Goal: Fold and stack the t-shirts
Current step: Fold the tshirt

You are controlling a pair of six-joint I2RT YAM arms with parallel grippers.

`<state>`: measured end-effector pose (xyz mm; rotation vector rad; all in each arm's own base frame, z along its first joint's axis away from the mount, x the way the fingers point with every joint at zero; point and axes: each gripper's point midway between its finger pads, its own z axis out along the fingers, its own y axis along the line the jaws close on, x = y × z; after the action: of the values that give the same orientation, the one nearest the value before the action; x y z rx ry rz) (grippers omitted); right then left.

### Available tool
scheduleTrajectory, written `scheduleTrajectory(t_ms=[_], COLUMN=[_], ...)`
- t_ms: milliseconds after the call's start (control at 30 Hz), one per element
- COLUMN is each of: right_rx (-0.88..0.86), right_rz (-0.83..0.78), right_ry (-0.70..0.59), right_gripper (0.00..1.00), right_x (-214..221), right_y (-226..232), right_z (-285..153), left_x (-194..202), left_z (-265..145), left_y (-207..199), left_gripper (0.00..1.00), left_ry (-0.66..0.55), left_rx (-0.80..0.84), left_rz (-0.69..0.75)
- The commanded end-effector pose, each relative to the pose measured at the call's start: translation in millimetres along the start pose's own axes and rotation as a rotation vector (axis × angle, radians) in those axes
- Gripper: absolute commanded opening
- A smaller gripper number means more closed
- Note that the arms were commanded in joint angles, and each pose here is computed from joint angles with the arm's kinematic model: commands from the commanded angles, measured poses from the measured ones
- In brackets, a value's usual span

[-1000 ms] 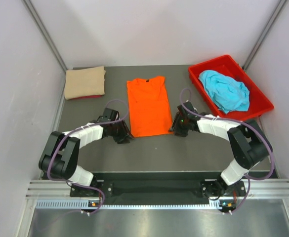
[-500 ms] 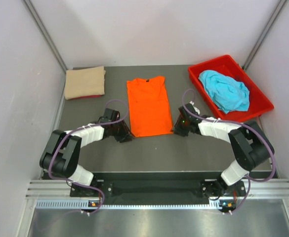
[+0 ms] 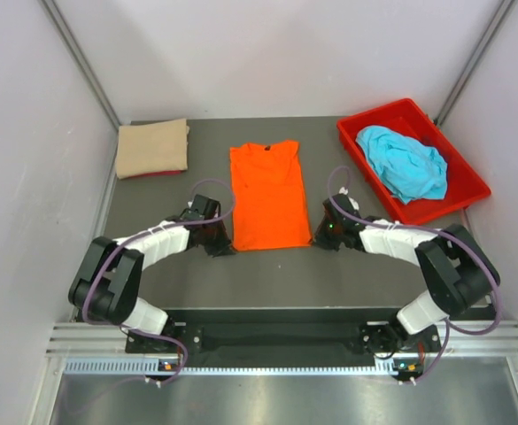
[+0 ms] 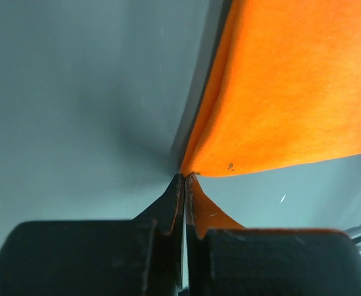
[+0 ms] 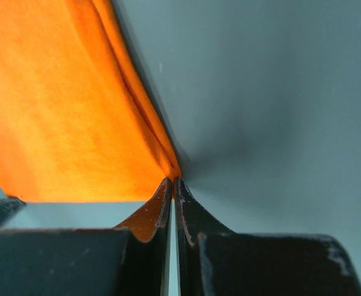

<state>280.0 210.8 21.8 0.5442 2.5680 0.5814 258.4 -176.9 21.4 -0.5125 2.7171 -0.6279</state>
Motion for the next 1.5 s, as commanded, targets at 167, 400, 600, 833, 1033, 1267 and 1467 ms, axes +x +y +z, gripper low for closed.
scheduleTrajectory(t_ms=[167,400,600,833,1033,1267,1467], right_rx=[0.013,0.045,0.04,0.011,0.023,0.065,0.043], right_rz=[-0.082,-0.092,-0.049,0.055,0.083,0.081,0.019], right_ry=[0.018,0.004,0.02,-0.014,-0.011,-0.019,-0.035], right_gripper=[0.0,0.0,0.19,0.45,0.45,0.27,0.0], right_x=[38.6,53.7,66.2,68.3,71.7,74.1,71.5], right_y=[-19.5,-30.4,-28.4,-20.9,-23.0,-35.8,-34.4], right_z=[-23.7,-35.8,-41.1,-43.3,-37.8,-32.1,-29.5], left_x=[26.3,49.0,55.7,51.5,52.4,56.1,49.6], left_z=[-26.0,-21.6,-28.7,-28.7,-20.2,-11.4,-15.4], left_y=[25.8,33.5,24.3,17.3,20.8,33.6,16.3], left_gripper=[0.0,0.06,0.3,0.49,0.48,0.38,0.0], left_ry=[-0.011,0.043,0.025,-0.06,-0.064,-0.057,-0.07], left_rx=[-0.095,-0.11,-0.064,0.021,0.021,-0.029,0.039], left_rz=[0.06,0.075,0.07,-0.044,-0.067,-0.056,-0.002])
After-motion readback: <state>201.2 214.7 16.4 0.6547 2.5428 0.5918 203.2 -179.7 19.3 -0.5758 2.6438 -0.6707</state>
